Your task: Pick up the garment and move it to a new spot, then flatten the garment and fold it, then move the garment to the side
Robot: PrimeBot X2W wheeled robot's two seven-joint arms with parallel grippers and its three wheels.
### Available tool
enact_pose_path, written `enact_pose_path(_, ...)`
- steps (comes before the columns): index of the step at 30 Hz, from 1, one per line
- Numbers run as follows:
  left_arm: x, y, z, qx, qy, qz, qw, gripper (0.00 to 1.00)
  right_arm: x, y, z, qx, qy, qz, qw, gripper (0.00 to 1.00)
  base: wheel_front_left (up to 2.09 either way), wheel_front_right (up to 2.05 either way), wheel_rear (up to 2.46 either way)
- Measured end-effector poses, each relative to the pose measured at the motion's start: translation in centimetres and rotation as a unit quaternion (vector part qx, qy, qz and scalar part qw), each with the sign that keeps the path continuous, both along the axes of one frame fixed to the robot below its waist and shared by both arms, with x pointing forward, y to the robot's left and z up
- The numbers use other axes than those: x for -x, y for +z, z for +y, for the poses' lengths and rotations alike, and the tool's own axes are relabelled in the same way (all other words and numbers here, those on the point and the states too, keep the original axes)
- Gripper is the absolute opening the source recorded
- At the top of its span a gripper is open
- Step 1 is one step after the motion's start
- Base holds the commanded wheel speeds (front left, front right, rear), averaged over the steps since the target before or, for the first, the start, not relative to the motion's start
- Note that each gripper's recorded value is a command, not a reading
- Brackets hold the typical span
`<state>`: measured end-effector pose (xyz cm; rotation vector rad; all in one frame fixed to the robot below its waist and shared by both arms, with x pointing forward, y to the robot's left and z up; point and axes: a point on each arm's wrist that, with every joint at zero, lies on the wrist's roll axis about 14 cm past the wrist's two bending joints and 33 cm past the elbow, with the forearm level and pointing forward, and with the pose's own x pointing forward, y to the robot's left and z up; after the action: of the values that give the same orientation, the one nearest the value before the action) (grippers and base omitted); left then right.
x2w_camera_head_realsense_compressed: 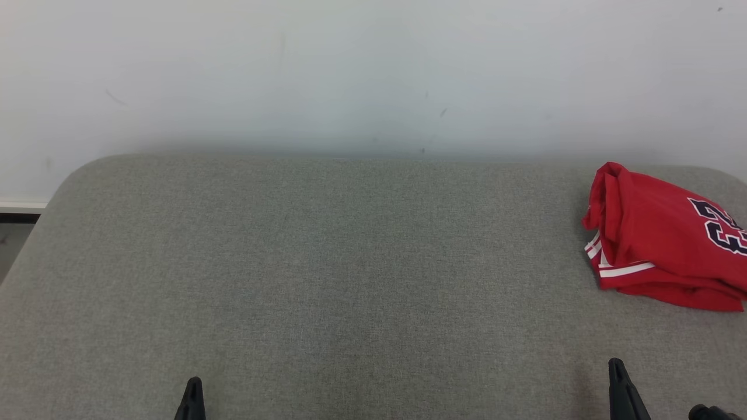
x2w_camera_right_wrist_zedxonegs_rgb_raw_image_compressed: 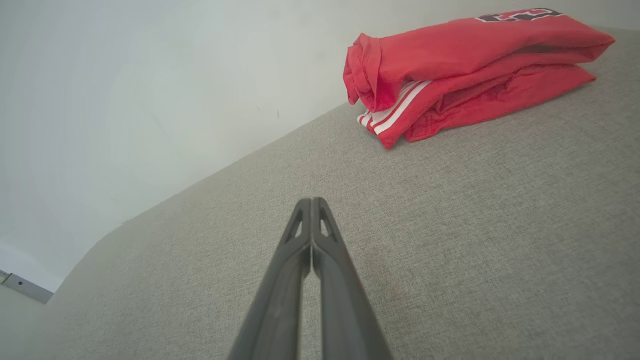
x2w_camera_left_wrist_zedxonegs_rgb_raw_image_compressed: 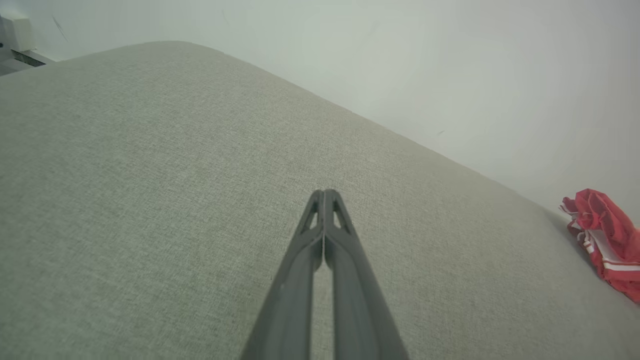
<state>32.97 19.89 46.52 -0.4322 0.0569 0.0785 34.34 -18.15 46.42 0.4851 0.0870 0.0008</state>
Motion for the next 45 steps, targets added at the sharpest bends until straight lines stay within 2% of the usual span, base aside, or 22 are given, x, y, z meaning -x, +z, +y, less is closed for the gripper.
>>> enact_pose_path(20, -1.7, 0.7, -0.8, 0.153, 0.005, -0.006, 0.988, 0.00, -0.4, 0.5, -2.1, -0.143, -0.043, 0.007, 0.989, 0.00, 0.00, 0.00, 0.00)
enact_pose_path(45, -3.2, 1.6, -2.0, 0.303, -0.004, -0.011, 0.953, 0.00, -0.7, 1.3, -3.8, -0.287, -0.068, -0.001, 0.956, 0.00, 0.00, 0.00, 0.00)
